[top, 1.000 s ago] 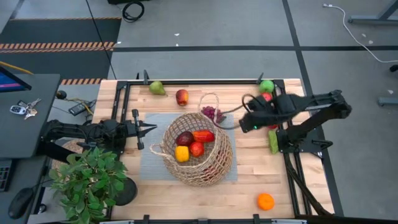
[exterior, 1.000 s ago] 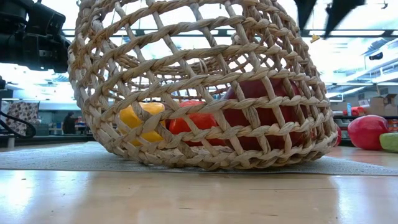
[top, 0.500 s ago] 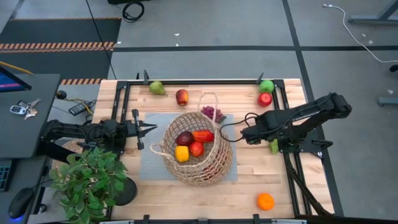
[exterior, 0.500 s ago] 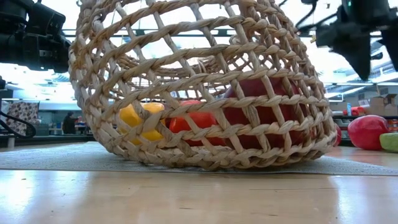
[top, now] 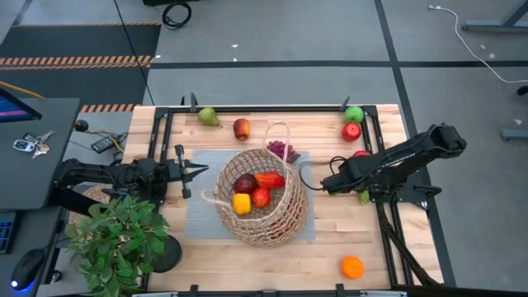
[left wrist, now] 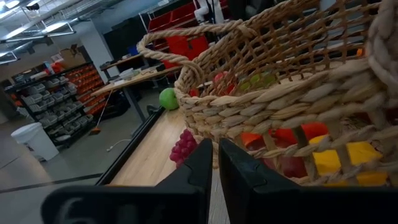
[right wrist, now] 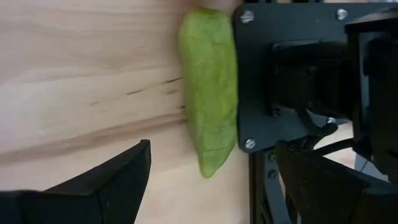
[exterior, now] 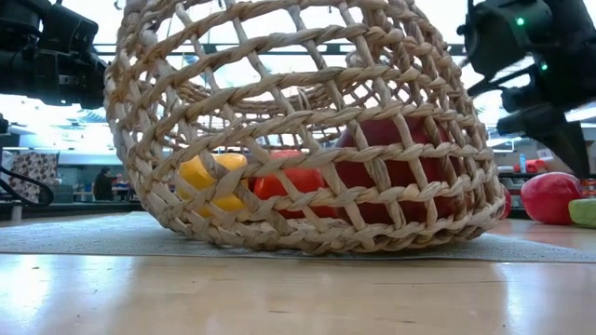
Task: Build produce basket
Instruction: Put the cucumber into the brown basket
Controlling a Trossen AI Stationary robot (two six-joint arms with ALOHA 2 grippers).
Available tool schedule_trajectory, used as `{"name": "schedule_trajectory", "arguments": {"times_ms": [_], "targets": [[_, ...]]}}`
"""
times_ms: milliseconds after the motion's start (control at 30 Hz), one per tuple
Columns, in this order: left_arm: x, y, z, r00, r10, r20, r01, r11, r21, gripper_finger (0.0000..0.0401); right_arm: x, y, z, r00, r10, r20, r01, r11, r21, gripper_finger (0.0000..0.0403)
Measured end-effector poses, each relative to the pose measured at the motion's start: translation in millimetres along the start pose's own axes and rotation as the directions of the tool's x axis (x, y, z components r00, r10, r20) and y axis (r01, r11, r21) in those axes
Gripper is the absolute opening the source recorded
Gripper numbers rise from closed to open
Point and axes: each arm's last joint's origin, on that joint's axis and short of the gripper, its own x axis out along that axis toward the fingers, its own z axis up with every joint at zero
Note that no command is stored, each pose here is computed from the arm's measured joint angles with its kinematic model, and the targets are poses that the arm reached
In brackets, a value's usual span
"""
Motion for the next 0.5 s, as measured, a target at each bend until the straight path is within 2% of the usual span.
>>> {"name": "schedule_trajectory", "arguments": {"times_ms": [167,300,500], "targets": [[0,0,0,1.000,0.000,0.000,0.000,1.000,0.000,0.0030,14,-2,0,0.999,-0.032,-0.032,0.033,0.999,0.030,0.0346],[0,0,0,1.000,0.000,0.000,0.000,1.000,0.000,0.0028,28,6,-3,0.997,0.050,-0.059,-0.049,0.998,0.026,0.0346],[0,0,0,1.000,0.000,0.000,0.000,1.000,0.000,0.0033,30,9,-3,1.000,0.014,-0.025,-0.013,0.999,0.030,0.0346]]}}
